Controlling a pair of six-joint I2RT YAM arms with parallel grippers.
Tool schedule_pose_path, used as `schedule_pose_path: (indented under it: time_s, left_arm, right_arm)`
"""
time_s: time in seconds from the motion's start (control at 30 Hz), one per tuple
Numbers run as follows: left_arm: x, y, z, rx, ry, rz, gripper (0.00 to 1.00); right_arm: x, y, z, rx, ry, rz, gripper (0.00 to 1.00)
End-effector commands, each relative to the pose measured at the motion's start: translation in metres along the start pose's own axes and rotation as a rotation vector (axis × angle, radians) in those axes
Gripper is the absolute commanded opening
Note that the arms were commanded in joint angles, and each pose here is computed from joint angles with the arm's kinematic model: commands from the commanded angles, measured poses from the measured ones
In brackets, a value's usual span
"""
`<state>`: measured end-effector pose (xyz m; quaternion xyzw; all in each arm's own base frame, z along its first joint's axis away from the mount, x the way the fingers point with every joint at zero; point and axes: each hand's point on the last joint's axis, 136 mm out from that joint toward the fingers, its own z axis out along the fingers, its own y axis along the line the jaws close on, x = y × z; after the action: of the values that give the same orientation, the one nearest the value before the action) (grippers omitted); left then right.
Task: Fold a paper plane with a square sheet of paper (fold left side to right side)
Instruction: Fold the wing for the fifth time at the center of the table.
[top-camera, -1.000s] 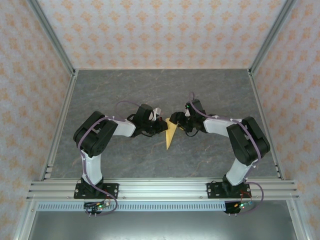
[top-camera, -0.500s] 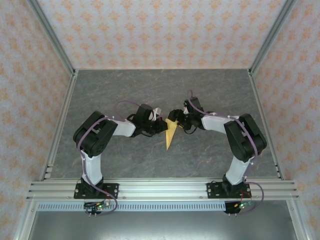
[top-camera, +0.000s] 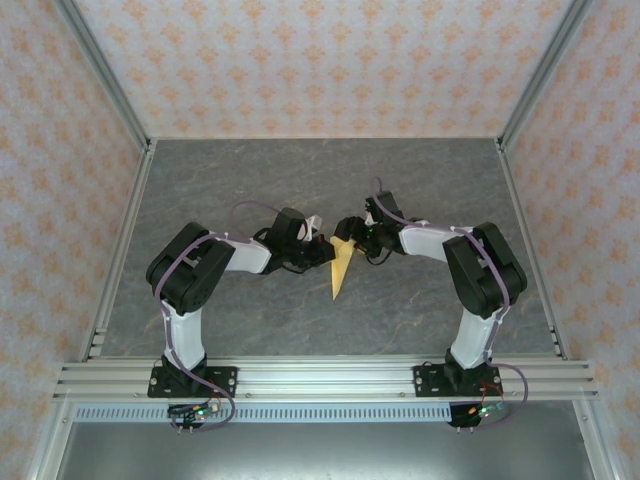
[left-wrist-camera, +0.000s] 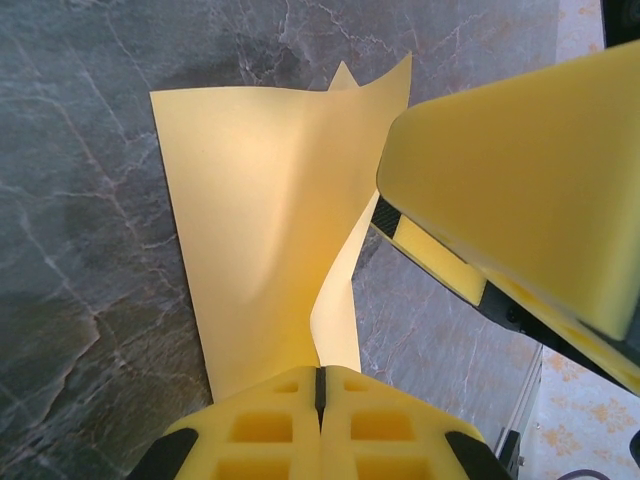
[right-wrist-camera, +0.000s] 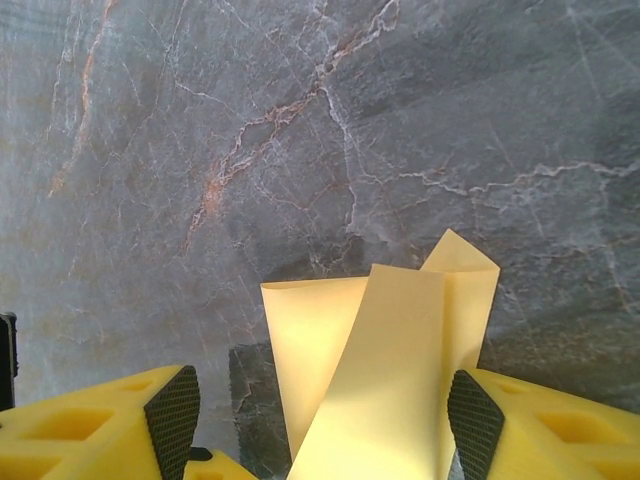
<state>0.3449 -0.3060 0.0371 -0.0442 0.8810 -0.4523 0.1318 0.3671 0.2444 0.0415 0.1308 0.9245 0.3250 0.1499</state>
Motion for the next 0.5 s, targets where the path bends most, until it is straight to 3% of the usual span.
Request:
schedule_pose_path:
  time_s: [0.0,0.47]
  left_arm:
    - [-0.010,-0.016,-0.011,0.023,-0.030,0.039,0.00]
    - [-0.014,-0.020,-0.014,0.025,-0.035,0.066,0.00]
  right_arm:
    - [-0.005,-0.002,-0.001,0.038,-0.014,-0.017,0.72]
    - [0.007,-0.018,0.014,0.103,0.067,0.002,0.72]
